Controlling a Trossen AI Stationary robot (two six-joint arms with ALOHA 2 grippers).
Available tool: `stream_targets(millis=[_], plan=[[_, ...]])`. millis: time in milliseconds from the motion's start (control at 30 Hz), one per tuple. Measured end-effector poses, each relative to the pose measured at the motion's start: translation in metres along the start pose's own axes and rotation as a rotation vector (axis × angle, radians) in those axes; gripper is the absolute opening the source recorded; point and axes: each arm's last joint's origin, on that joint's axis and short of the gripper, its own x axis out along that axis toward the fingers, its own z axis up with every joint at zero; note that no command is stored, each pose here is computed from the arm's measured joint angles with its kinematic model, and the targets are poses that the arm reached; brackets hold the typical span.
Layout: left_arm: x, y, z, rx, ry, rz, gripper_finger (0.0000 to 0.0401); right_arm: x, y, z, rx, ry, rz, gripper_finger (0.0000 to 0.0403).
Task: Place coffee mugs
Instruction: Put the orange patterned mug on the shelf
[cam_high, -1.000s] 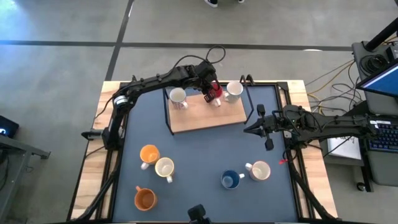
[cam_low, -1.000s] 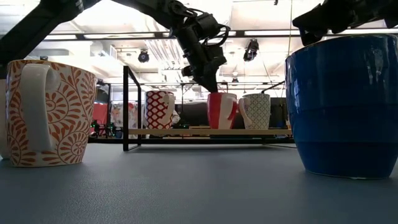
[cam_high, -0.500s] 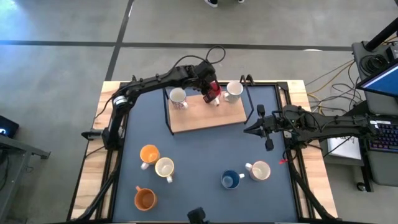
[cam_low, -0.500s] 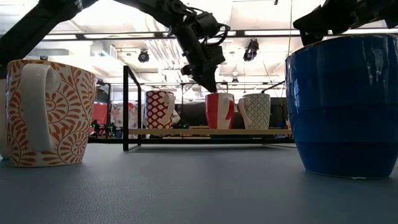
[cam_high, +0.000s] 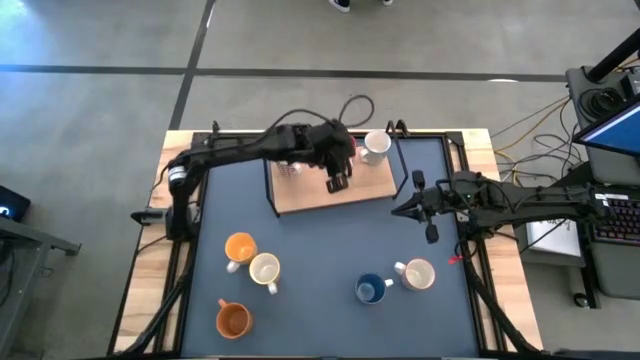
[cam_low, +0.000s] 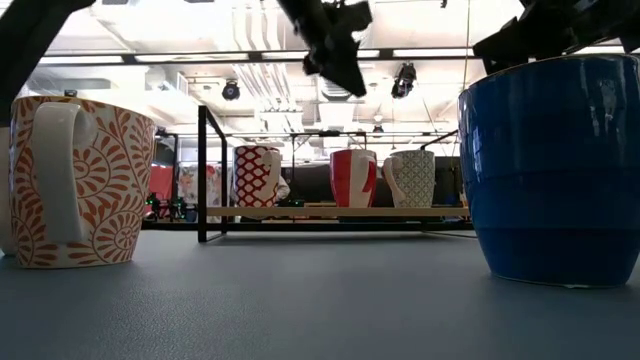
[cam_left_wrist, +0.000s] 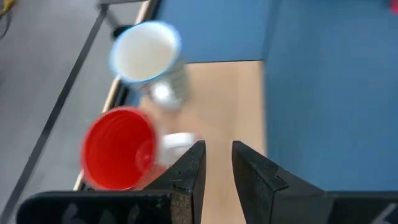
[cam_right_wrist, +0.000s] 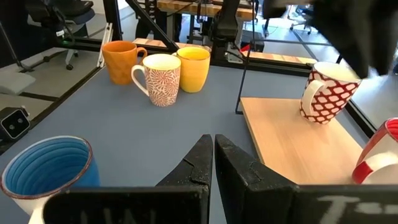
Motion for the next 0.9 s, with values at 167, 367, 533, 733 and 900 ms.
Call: stream_targets(millis=[167,367,533,733,900], plan=[[-0.007,-0.028,0.003,0.08,-0.018,-0.044,0.0061,0.0,0.0,-0.002,0.008,0.005,0.001,0.0009],[-0.009,-0.039,0.002,0.101,-0.006,-0.062,0.0061,0.001,0.0,-0.004,0.01,0.01,0.002,0.0009],[-0.016,-0.049,-0.002,0.118,0.027,-0.081,0.0061,0.002,0.001,-0.007,0.027,0.018,0.002,0.0009],[-0.025,-0.067,-0.02,0.155,0.021,-0.111,0.0061,0.003,0.001,-0.014,0.062,0.038,0.004,0.0009],[-0.046,-0.08,-0.044,0.163,-0.056,-0.141,0.0061,0.003,0.001,-0.013,0.061,0.029,0.003,0.0009]])
